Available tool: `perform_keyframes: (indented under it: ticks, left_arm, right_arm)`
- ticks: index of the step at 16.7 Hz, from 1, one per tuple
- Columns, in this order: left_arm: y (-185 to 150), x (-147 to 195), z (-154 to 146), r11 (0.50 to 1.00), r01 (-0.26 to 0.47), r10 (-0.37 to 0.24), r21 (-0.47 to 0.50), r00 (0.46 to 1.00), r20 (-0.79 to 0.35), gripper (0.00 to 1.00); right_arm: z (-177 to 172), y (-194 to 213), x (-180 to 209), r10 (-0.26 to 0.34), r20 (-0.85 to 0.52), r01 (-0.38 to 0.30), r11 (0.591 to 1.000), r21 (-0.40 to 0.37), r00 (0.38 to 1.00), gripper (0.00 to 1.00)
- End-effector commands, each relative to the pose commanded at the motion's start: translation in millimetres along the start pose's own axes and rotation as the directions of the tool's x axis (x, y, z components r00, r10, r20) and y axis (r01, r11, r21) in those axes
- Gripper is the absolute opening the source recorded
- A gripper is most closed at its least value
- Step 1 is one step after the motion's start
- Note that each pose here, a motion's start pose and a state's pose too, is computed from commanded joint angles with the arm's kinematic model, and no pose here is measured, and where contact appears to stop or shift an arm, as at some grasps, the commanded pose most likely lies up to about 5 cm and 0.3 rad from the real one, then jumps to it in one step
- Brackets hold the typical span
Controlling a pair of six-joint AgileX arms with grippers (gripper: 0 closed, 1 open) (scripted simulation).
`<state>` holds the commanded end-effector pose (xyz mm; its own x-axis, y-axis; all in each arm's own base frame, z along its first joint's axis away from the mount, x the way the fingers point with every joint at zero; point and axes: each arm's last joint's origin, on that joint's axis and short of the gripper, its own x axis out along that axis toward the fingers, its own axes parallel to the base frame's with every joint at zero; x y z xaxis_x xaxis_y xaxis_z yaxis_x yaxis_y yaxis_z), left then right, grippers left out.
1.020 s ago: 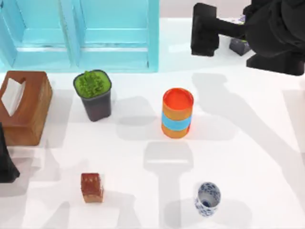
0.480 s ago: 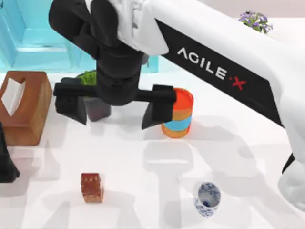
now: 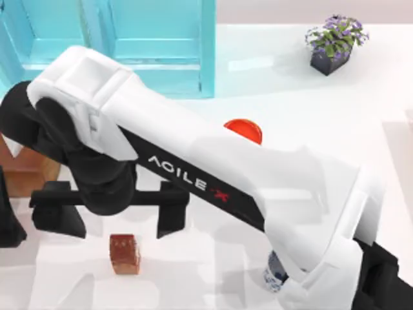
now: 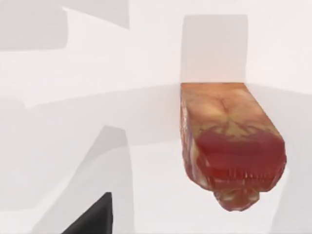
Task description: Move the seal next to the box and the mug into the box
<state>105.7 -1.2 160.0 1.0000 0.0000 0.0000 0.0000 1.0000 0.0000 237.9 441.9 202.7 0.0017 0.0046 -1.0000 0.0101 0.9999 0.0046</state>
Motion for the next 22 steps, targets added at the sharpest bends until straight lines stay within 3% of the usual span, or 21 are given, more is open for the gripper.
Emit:
perform_keyframes:
  ticks: [8,22]
  left_arm:
    - [0,0,0,1.0,0.0,0.0,0.0,1.0,0.0,1.0]
    - [0,0,0,1.0,0.0,0.0,0.0,1.0,0.0,1.0]
  right_arm:
    - [1,2,5,-0.006,-0.003,0.006,1.0,0.002,1.0,1.0]
    - [-1,3,81,-0.005,-0.002,0.005,1.0,0.0,1.0,1.0]
